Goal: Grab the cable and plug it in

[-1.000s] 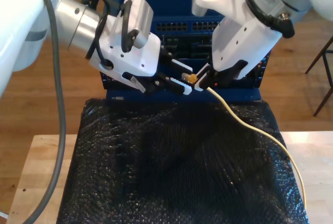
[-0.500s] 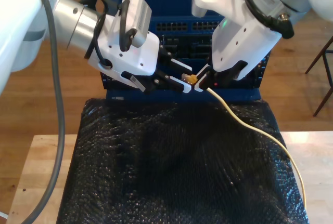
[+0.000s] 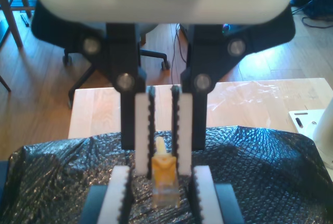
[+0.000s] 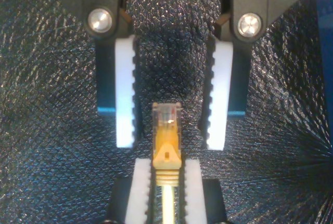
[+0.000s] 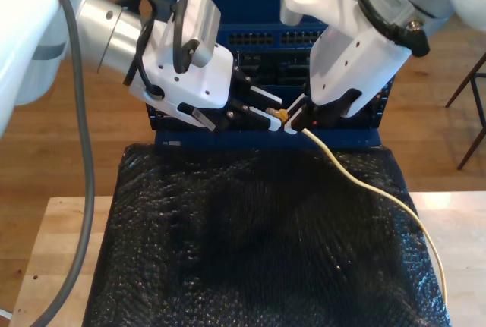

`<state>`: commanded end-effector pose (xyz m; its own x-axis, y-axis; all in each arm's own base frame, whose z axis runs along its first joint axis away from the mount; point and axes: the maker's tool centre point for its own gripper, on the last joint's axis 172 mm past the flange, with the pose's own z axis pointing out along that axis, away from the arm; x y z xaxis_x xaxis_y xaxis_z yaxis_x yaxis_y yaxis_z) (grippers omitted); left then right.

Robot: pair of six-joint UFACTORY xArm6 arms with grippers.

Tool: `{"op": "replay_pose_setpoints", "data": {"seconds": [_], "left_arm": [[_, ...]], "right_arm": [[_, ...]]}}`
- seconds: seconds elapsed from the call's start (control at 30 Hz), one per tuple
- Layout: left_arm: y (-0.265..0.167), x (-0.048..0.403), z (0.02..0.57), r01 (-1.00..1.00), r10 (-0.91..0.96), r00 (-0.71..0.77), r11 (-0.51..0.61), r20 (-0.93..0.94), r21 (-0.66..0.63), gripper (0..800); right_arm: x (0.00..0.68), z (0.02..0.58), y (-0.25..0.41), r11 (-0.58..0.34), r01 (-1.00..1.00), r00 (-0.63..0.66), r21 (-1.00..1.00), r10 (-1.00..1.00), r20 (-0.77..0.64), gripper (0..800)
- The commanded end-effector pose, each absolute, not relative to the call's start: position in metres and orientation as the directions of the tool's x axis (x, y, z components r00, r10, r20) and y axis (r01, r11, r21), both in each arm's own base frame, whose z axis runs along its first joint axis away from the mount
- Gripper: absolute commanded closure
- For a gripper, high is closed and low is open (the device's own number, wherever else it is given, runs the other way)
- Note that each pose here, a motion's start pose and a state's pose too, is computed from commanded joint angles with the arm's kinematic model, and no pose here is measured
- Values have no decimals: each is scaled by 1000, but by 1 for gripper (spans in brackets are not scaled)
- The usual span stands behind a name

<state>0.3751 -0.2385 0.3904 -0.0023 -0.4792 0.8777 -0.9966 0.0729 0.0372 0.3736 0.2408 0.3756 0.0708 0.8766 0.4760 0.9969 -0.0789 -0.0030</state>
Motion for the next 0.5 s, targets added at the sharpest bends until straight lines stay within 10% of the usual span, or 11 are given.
{"op": "replay_pose_setpoints", "data": {"seconds": [0.5], "left_arm": [[-238,375,390,-997,-481,-3,72,877,37,737]], "right_arm": [[374,376,241,-79,997,71,-3,877,476,797]]}}
